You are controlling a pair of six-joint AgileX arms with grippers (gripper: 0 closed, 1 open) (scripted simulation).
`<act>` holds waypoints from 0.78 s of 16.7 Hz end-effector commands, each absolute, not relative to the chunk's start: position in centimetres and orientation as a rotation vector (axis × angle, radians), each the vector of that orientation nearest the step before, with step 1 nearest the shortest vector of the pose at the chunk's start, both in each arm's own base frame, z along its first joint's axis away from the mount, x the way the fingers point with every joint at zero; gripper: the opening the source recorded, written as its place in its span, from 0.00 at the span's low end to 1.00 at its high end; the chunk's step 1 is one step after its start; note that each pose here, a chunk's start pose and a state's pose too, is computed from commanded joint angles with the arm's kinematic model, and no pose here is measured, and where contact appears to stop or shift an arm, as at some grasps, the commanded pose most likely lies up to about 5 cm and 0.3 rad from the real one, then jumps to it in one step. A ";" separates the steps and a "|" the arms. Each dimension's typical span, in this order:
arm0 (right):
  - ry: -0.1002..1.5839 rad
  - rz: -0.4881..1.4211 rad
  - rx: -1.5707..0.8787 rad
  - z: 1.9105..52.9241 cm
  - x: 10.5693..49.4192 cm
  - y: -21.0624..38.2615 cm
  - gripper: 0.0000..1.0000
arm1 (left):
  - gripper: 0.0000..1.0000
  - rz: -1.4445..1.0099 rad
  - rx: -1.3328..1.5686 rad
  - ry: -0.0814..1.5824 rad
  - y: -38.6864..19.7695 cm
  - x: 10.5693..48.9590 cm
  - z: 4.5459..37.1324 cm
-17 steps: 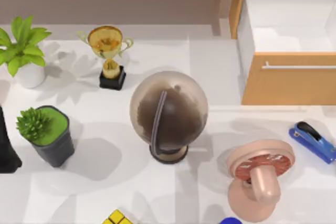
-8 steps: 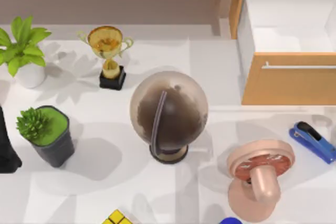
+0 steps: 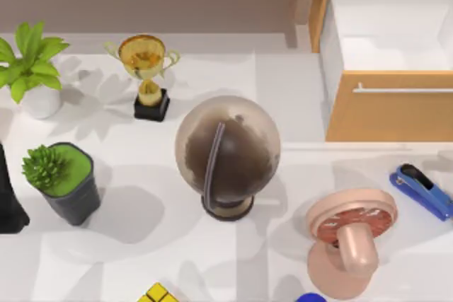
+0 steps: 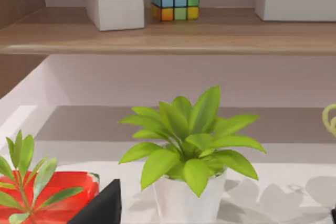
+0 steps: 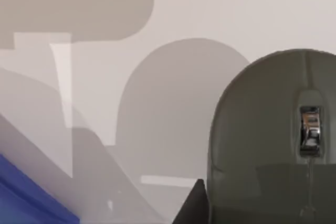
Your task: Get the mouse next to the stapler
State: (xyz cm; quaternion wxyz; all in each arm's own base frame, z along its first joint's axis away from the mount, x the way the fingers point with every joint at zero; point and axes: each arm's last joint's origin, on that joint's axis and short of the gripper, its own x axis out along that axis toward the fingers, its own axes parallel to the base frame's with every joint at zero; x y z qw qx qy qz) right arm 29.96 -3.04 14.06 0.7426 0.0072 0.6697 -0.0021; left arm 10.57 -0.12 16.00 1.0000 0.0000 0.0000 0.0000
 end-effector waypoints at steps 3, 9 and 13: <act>1.468 -0.005 0.016 14.1 30.0 -3.0 0.30 | 1.00 0.000 0.000 0.000 -0.1 10.6 16.0; 1.468 -0.005 0.016 14.1 30.0 -3.0 0.75 | 1.00 0.000 0.000 0.000 -0.1 10.6 16.0; 1.468 -0.005 0.016 14.1 30.0 -3.0 1.00 | 1.00 0.000 0.000 0.000 -0.1 10.6 16.0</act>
